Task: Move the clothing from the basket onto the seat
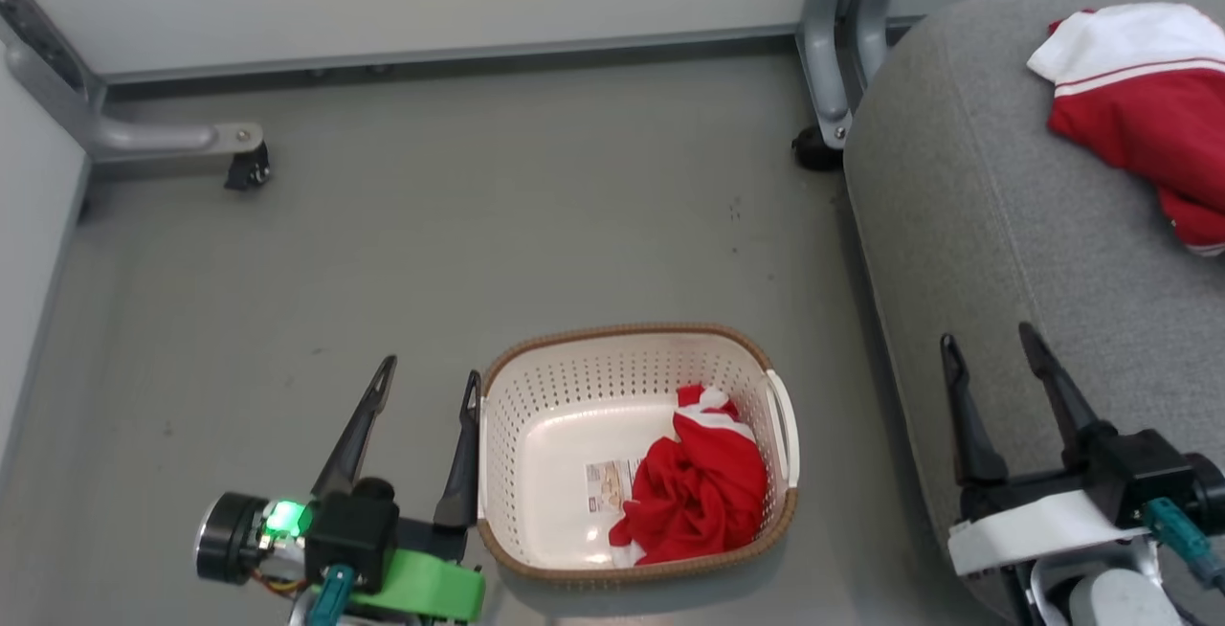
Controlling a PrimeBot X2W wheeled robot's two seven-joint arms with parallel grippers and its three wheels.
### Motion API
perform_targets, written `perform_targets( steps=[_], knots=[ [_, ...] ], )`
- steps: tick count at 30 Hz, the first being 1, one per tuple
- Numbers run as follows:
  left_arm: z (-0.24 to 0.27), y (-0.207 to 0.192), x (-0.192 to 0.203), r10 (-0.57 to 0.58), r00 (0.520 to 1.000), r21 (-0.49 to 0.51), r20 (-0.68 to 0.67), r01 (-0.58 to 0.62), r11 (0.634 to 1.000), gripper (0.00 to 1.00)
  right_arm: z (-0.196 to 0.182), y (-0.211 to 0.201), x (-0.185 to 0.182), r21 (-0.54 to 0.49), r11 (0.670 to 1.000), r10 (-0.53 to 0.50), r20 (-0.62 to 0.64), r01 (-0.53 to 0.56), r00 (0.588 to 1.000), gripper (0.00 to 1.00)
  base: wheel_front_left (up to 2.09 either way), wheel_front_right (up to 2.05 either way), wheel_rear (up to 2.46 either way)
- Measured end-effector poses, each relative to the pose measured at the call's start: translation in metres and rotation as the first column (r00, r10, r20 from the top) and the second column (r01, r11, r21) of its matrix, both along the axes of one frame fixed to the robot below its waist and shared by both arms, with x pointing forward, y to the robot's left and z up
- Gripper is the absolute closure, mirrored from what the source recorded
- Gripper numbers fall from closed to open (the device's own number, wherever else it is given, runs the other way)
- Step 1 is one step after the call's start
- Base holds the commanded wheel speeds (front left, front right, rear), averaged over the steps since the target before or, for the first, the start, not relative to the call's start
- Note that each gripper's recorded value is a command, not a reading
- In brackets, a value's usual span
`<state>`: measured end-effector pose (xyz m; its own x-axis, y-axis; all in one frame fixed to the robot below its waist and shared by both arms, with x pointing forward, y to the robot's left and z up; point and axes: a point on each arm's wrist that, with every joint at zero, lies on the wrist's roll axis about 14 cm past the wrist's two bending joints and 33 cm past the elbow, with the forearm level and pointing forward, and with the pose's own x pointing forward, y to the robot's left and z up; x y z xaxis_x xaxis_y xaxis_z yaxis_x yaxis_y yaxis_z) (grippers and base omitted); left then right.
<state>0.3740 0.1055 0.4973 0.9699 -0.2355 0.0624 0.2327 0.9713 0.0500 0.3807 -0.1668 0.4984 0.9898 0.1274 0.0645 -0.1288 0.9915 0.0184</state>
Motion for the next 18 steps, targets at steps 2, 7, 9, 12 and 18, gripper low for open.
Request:
perform_targets(
  steps=[2,7,9,12,18],
  knots=[
    [-0.009,-0.009,0.012,-0.043,0.999,0.005,-0.023,0.043,0.999,0.00,-0.003,-0.006,0.010,-0.012,1.000,-0.012,-0.003,0.012,1.000,0.00,0.00,0.00,0.00],
    [-0.058,-0.034,0.042,-0.159,0.975,0.006,-0.156,0.162,0.987,0.00,-0.014,-0.021,0.035,-0.030,0.998,-0.051,-0.020,0.050,0.999,0.00,0.00,0.00,0.00],
    [-0.084,-0.044,0.049,-0.210,0.951,0.019,-0.226,0.220,0.975,0.00,-0.021,-0.024,0.043,-0.035,0.998,-0.060,-0.031,0.058,0.998,0.00,0.00,0.00,0.00],
    [-0.112,-0.059,0.068,-0.279,0.916,0.057,-0.287,0.307,0.950,0.00,-0.031,-0.029,0.055,-0.043,0.997,-0.072,-0.046,0.070,0.996,0.00,0.00,0.00,0.00],
    [-0.184,-0.102,0.066,-0.452,0.768,0.146,-0.453,0.564,0.813,0.00,-0.059,-0.034,0.074,-0.054,0.995,-0.088,-0.093,0.083,0.992,0.00,0.00,0.00,0.00]
  ],
)
